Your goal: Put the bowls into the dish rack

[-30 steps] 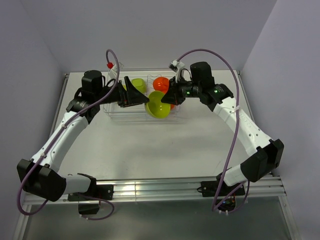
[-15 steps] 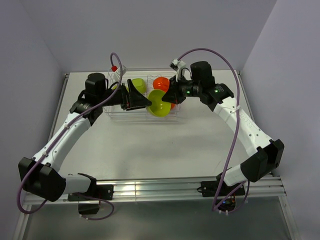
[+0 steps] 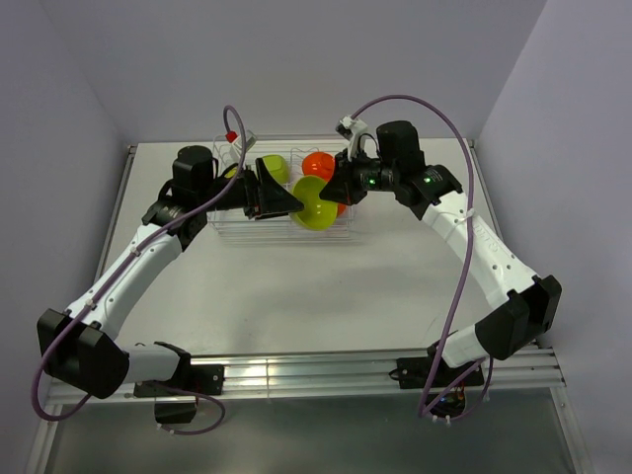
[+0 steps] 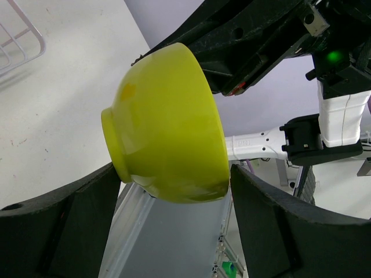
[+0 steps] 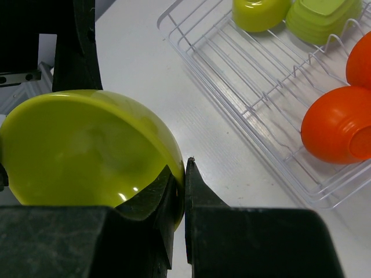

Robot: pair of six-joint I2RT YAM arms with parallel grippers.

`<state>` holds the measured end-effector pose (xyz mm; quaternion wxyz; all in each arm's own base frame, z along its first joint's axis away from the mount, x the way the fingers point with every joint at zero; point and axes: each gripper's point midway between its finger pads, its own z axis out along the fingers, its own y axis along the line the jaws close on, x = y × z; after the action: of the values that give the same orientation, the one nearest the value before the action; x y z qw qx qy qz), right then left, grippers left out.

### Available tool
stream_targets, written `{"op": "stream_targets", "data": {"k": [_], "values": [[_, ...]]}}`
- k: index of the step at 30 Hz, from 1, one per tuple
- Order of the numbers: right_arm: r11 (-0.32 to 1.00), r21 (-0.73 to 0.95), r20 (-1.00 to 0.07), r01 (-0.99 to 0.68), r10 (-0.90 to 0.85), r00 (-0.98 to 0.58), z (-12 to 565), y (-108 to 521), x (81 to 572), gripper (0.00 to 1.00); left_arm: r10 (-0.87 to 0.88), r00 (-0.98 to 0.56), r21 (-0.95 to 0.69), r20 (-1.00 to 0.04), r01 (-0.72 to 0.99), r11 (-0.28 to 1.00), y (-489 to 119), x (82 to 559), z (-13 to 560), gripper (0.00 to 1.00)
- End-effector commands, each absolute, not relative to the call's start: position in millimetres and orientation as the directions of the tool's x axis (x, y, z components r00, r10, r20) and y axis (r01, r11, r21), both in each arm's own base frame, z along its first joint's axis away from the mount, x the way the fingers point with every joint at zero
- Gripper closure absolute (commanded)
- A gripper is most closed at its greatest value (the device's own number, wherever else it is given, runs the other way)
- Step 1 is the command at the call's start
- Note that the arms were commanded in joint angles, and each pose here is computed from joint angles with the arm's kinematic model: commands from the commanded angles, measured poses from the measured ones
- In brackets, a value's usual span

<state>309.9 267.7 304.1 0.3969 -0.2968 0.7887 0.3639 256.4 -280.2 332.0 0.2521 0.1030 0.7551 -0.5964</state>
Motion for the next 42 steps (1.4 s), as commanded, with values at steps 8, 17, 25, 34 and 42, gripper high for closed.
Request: {"op": "stream_targets", "data": {"k": [8, 17, 25, 34, 42], "values": [[0.545, 0.275, -0.904, -0.792, -0.135, -0.406, 343.6, 272.4, 310.4, 1.00, -0.154, -0.829, -0.835, -0.538, 0.498, 0.235, -283.3, 253.8, 347.6, 0.17], [0.560, 0.265, -0.904, -0.785, -0.140, -0.405, 341.3, 272.5, 310.0, 1.00, -0.163, -0.835, -0.842, -0.525, 0.482, 0.242, -283.8, 256.8, 345.3, 0.24], [0.555, 0.251, -0.904, -0.793, -0.158, -0.397, 337.7, 275.9, 304.1, 1.00, -0.175, -0.833, -0.842, -0.524, 0.477, 0.251, -283.7, 259.8, 344.7, 0.30], [0.548, 0.252, -0.903, -0.798, -0.164, -0.398, 336.9, 277.3, 301.8, 1.00, -0.177, -0.827, -0.833, -0.533, 0.477, 0.281, -281.8, 262.3, 336.5, 0.97], [0.553, 0.253, -0.901, -0.793, -0.163, -0.401, 335.8, 276.9, 302.7, 0.51, -0.188, -0.823, -0.826, -0.536, 0.464, 0.321, -277.2, 265.3, 328.5, 1.00]]}}
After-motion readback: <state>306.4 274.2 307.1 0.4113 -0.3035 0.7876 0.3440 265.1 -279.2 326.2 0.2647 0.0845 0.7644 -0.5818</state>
